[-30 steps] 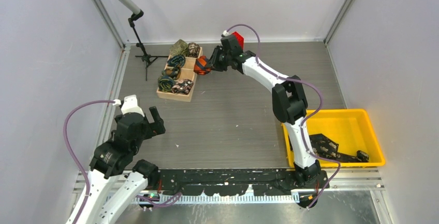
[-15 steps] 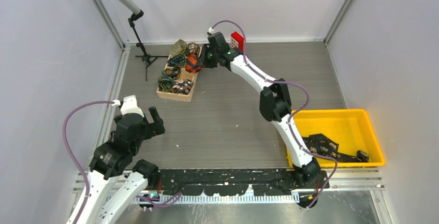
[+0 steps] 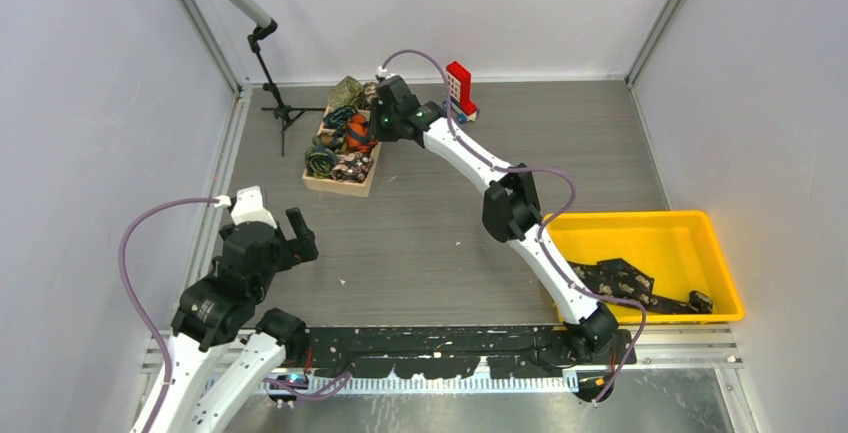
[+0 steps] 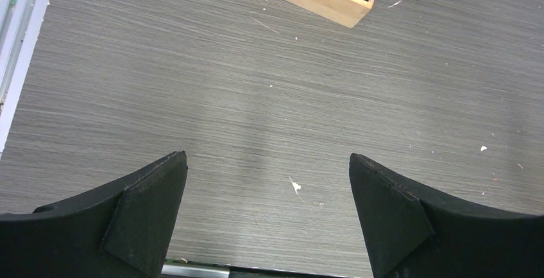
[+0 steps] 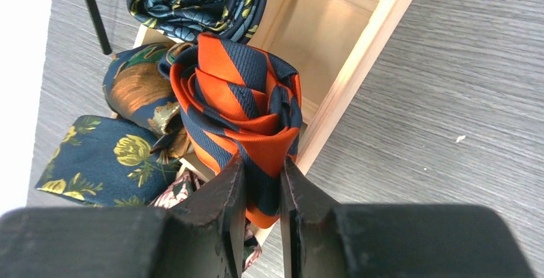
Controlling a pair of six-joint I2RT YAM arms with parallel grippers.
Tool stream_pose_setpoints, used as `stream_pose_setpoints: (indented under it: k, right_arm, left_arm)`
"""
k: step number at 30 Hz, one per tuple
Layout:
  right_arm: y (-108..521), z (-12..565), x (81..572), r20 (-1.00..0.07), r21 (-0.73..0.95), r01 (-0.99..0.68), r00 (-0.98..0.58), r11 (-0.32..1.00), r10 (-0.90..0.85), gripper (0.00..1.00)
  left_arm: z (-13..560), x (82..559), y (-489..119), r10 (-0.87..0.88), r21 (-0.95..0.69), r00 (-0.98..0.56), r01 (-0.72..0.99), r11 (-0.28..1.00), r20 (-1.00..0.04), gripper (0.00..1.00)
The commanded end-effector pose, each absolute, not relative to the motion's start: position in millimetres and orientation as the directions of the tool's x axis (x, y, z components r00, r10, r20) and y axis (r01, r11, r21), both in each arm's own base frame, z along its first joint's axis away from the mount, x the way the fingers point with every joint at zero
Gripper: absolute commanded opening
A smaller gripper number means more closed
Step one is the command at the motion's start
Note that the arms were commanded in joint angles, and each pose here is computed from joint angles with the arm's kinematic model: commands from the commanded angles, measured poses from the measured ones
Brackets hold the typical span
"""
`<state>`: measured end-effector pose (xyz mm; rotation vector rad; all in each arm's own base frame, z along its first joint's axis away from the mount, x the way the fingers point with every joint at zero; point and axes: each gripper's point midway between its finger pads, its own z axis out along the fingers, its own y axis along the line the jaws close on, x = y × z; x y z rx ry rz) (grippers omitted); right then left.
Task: Roll the ties
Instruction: Place the tie in the storage box.
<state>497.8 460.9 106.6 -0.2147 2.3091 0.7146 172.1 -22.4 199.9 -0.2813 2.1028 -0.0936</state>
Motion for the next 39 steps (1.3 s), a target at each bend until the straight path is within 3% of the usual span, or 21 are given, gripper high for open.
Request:
stream_pose_setpoints:
  k: [1, 11, 17, 25, 39]
  right_arm:
    - [458, 93, 504, -0.712, 0.340, -0.332, -0.702, 0.880, 0.010, 0.00]
    - [464, 77, 509, -0.718, 0.339, -0.300, -0.695, 0.892, 0.039, 0.02]
    - [460, 95, 506, -0.732, 0.337, -0.307, -0.680, 0.890, 0.042, 0.30]
    - [457, 152, 500, -0.766, 0.359, -0.348, -0.640, 0.866, 0.060, 0.53]
    - [438, 300, 472, -0.856, 0.396, -0.459, -0.498, 0.795, 0.139, 0.62]
  left_arm:
    - [208, 176, -22, -0.240, -0.192, -0.457, -0.150, 0.970, -0.856, 1.00]
    - [209, 175, -22, -0.246, -0.200, -0.446, -0.148, 0.969, -0.861, 1.00]
    - [210, 175, -22, -0.245, -0.200, -0.444, -0.147, 0.969, -0.862, 1.00]
    - [210, 174, -21, -0.246, -0.200, -0.444, -0.150, 0.968, -0.862, 1.00]
    - [209, 175, -20, -0.247, -0.196, -0.445, -0.158, 0.968, -0.861, 1.00]
